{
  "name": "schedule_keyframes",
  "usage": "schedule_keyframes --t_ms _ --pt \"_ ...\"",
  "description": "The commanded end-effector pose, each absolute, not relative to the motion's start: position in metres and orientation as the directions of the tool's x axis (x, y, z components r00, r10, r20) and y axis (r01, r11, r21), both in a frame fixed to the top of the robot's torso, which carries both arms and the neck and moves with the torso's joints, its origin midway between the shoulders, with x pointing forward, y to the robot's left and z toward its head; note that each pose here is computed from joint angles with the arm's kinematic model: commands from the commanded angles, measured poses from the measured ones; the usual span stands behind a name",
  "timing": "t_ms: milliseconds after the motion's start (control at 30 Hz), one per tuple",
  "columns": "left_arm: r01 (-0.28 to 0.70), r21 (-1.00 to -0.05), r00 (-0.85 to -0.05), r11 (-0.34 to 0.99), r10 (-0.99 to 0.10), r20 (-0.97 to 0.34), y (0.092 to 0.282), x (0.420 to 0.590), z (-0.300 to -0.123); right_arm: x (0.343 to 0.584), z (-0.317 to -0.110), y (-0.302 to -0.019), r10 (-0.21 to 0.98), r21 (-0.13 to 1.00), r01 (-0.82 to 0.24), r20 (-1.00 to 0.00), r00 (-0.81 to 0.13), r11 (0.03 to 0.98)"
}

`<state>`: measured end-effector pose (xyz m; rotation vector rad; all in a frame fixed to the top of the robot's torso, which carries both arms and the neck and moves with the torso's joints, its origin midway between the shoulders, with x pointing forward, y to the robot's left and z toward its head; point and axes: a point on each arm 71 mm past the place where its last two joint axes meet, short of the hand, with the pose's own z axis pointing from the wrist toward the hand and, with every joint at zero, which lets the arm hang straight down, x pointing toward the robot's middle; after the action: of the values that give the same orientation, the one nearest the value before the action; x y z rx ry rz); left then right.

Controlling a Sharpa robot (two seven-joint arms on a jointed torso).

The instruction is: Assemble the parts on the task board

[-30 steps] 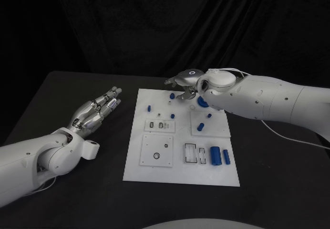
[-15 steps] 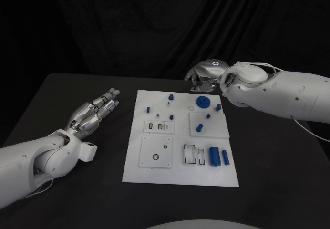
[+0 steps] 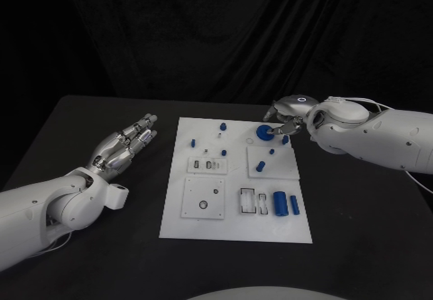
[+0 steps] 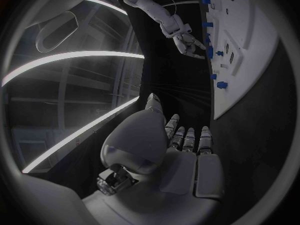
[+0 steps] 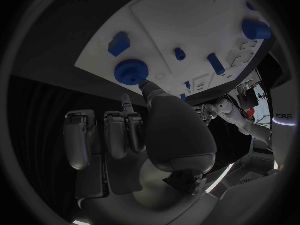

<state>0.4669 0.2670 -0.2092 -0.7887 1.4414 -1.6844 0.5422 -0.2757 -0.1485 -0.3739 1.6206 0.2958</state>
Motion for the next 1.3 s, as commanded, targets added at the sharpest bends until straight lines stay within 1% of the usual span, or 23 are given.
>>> schedule_keyframes --t_ms 33,833,1300 --pt "0.348 -0.917 -0.53 -0.197 -0.848 -0.019 0.267 0.463 -0.192 0.543 -0.153 -0.28 -0.071 -0.034 -0.378 -0.994 -0.085 0.925" --pt "0.341 -0.92 -0.533 -0.195 -0.846 -0.017 0.269 0.463 -0.193 0.545 -0.161 -0.277 -0.093 -0.038 -0.374 -0.987 -0.129 0.927" --pt "0.336 -0.922 -0.534 -0.194 -0.845 -0.017 0.27 0.463 -0.193 0.551 -0.173 -0.273 -0.104 -0.04 -0.38 -0.983 -0.15 0.924"
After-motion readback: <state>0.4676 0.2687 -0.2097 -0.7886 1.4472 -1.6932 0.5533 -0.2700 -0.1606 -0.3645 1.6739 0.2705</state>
